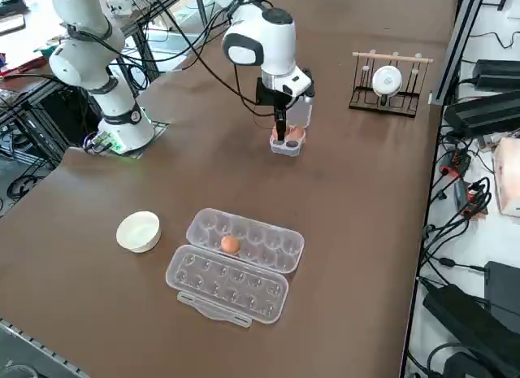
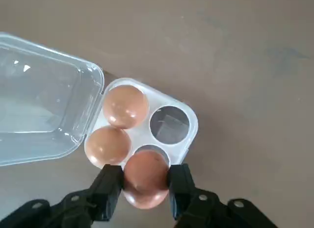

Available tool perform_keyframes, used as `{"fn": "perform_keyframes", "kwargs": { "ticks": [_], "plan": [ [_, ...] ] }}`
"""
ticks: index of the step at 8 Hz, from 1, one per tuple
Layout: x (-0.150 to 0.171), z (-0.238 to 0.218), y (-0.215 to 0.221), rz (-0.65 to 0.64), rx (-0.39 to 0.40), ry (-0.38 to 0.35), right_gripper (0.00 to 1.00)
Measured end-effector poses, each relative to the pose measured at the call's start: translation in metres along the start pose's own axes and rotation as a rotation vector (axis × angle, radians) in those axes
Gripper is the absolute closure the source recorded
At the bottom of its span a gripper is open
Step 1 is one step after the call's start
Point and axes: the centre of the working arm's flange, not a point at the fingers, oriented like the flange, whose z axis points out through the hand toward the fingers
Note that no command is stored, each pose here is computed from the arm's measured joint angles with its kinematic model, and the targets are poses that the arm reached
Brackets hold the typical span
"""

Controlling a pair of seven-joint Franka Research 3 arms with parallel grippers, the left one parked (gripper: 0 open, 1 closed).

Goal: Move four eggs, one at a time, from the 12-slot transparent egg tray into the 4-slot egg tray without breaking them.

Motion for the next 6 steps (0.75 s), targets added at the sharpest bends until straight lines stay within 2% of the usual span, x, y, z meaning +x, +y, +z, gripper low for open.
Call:
{"fn": "perform_keyframes", "kwargs": {
  "ticks": [2, 4, 5, 6],
  "plan": [
    [-0.0011, 0.0012, 0.0005, 0.003, 0.000, -0.003, 0.42],
    [-0.0017, 0.0016, 0.0013, 0.005, 0.000, -0.004, 0.11],
    [-0.0017, 0.0016, 0.0013, 0.005, 0.000, -0.004, 0.00],
    [-0.0017, 0.0015, 0.0014, 0.005, 0.000, -0.004, 0.00]
  ]
}}
